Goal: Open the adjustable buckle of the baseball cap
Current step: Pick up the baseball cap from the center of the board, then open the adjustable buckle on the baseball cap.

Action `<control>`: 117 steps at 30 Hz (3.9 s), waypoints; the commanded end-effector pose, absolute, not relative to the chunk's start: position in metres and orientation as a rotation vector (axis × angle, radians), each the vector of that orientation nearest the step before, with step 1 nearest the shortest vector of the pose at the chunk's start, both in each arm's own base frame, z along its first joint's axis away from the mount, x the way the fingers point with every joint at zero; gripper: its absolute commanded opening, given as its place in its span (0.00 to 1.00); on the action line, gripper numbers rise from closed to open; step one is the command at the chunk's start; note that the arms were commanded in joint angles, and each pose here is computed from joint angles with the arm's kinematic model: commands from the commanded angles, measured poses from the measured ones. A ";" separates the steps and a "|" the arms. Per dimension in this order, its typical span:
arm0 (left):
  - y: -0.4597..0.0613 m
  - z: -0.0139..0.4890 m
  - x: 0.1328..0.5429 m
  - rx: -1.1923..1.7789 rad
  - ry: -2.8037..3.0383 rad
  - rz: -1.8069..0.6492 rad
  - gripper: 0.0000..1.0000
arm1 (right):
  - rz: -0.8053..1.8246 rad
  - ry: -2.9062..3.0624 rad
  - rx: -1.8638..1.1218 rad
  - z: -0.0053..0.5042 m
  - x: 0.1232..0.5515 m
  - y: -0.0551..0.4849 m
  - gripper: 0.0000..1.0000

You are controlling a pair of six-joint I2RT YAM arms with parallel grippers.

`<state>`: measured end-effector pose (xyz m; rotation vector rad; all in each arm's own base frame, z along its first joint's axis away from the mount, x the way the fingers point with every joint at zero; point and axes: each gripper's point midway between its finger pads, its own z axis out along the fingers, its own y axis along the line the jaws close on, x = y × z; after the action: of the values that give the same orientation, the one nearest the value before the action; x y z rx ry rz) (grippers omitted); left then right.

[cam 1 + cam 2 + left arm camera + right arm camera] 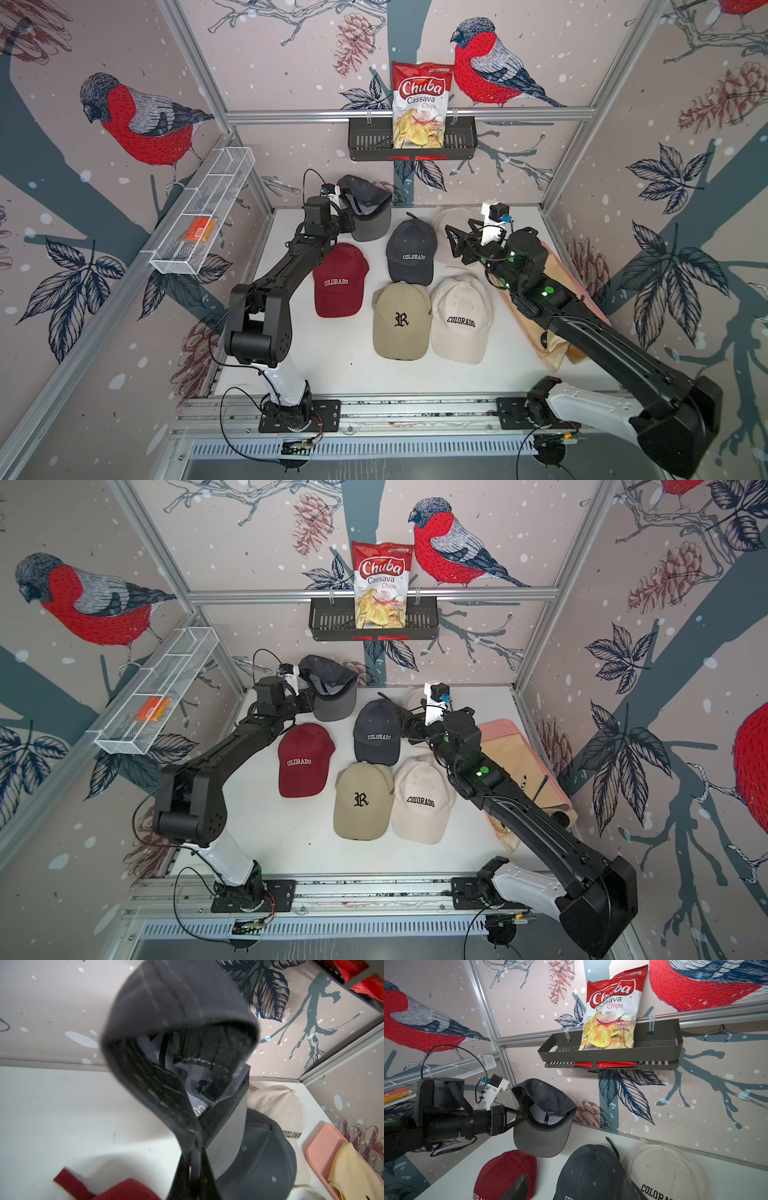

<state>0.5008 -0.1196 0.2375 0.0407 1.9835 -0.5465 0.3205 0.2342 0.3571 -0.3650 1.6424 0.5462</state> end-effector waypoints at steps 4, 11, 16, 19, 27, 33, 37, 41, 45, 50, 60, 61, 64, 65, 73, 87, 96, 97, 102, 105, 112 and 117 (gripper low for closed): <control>-0.140 0.271 0.446 0.226 1.933 -0.611 0.00 | 0.468 1.579 -0.527 0.364 0.304 0.253 0.74; -0.182 0.279 0.382 0.443 1.904 -0.662 0.00 | 0.441 1.491 -0.713 0.370 0.294 0.272 0.73; -0.204 0.300 0.348 0.543 1.839 -0.729 0.00 | 0.447 1.447 -0.855 0.365 0.286 0.287 0.75; -0.219 0.312 0.332 0.607 1.813 -0.745 0.00 | 0.475 1.443 -0.906 0.359 0.282 0.295 0.74; -0.257 0.322 0.313 0.699 1.786 -0.759 0.00 | 0.446 1.434 -0.884 0.353 0.285 0.316 0.75; -0.273 0.325 0.309 0.735 1.777 -0.760 0.00 | 0.354 1.429 -0.780 0.356 0.301 0.319 0.75; -0.276 0.326 0.309 0.739 1.772 -0.759 0.00 | 0.243 1.443 -0.662 0.357 0.316 0.308 0.72; -0.275 0.326 0.310 0.737 1.775 -0.752 0.00 | 0.204 1.445 -0.623 0.358 0.321 0.302 0.65; -0.275 0.326 0.309 0.747 1.770 -0.745 0.00 | 0.192 1.442 -0.634 0.353 0.321 0.301 0.50; -0.275 0.325 0.311 0.766 1.777 -0.722 0.00 | 0.199 1.419 -0.661 0.356 0.316 0.301 0.28; -0.270 0.317 0.317 0.790 1.787 -0.655 0.00 | 0.194 1.414 -0.688 0.371 0.305 0.282 0.03; -0.270 0.316 0.318 0.793 1.788 -0.648 0.00 | 0.201 1.414 -0.698 0.372 0.304 0.280 0.02; -0.264 0.313 0.325 0.787 1.793 -0.618 0.00 | 0.242 1.422 -0.747 0.377 0.296 0.277 0.00; -0.262 0.313 0.328 0.783 1.792 -0.611 0.00 | 0.258 1.428 -0.760 0.379 0.294 0.277 0.00; -0.272 0.326 0.343 0.794 1.747 -0.652 0.00 | 0.427 1.478 -0.867 0.384 0.283 0.288 0.00; -0.276 0.342 0.326 0.821 1.677 -0.729 0.44 | 0.615 1.491 -0.804 0.402 0.299 0.289 0.00; -0.267 0.364 0.303 0.795 1.621 -0.754 0.48 | 0.645 1.511 -0.805 0.400 0.309 0.297 0.00; -0.267 0.368 0.300 0.797 1.610 -0.750 0.48 | 0.648 1.516 -0.809 0.399 0.310 0.298 0.00; -0.266 0.385 0.297 0.797 1.565 -0.683 0.52 | 0.617 1.525 -0.851 0.394 0.308 0.302 0.00; -0.265 0.391 0.304 0.811 1.562 -0.622 0.54 | 0.608 1.527 -0.873 0.392 0.306 0.305 0.00; -0.271 0.397 0.325 0.882 1.569 -0.471 0.56 | 0.594 1.515 -0.904 0.393 0.301 0.311 0.00; -0.281 0.400 0.327 0.954 1.557 -0.440 0.55 | 0.569 1.526 -0.921 0.390 0.300 0.314 0.00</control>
<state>0.3271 -0.2795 0.4016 0.8968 1.5670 -0.4896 0.3007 0.3127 0.3857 -0.9071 1.5459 0.5913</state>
